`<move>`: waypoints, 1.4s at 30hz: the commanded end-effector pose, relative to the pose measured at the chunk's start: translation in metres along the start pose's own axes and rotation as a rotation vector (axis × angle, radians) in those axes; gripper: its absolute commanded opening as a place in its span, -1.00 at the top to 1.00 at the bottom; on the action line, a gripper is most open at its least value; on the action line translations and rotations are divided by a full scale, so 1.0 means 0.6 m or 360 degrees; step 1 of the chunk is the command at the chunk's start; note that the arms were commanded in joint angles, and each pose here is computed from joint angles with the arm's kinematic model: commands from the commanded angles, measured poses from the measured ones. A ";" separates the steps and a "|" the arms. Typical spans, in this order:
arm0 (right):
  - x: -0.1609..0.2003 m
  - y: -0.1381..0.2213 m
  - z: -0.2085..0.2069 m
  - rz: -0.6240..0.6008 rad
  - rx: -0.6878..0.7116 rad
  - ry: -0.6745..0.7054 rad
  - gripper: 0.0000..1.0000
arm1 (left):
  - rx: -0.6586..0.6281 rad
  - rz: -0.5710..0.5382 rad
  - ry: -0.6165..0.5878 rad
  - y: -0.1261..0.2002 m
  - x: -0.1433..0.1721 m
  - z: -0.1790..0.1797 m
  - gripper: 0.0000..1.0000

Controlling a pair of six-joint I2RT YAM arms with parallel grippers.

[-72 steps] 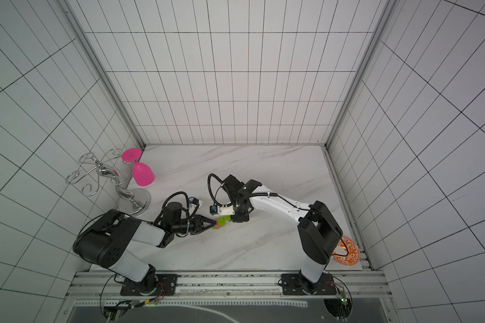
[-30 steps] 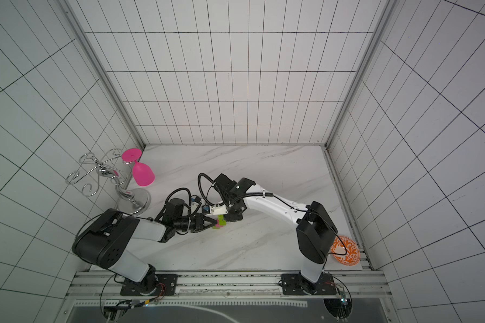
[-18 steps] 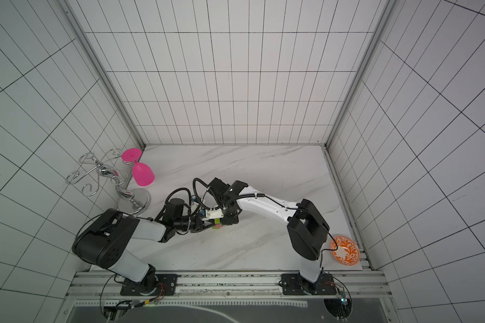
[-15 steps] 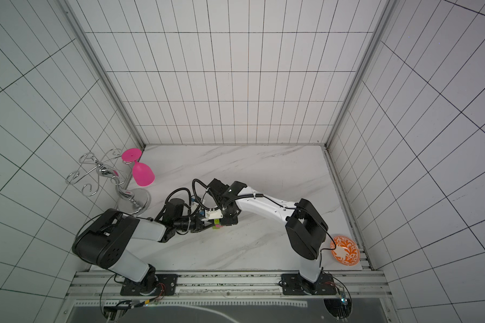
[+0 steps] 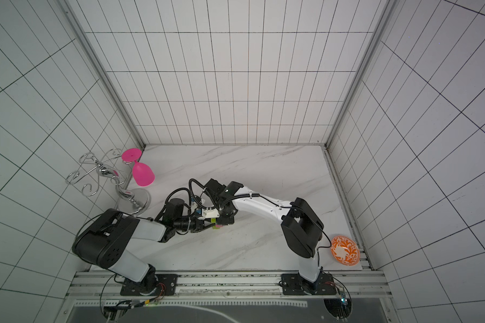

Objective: Assemble the letter y with lego
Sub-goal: Assemble the lego brick with the lego brick.

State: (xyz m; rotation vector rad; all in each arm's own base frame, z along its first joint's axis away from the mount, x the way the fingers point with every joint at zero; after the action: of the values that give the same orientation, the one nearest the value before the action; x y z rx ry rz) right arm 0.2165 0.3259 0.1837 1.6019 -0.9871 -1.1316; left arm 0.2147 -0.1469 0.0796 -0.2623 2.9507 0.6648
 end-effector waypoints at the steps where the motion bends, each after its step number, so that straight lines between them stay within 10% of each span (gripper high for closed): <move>1: -0.032 0.027 -0.023 -0.0081 0.0083 0.0006 0.50 | -0.0501 -0.0010 0.0324 0.008 0.045 0.090 0.62; 42: -0.016 -0.004 0.007 0.0049 -0.0057 -0.0083 0.52 | -0.0498 -0.0009 0.0325 0.007 0.044 0.090 0.62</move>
State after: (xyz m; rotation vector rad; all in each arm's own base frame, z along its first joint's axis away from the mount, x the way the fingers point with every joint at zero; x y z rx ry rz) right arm 0.2176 0.3312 0.1812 1.5647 -1.0376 -1.1537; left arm 0.2146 -0.1470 0.0794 -0.2595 2.9522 0.6634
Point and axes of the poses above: each gripper's point midway between its finger pads, its own y axis back along the fingers, its own z axis along the line the jaws close on, x = y × z, the point moved 9 cm from there along y, back along the fingers, and after that the axes turned 5 degrees about y, right-handed, at the moved point
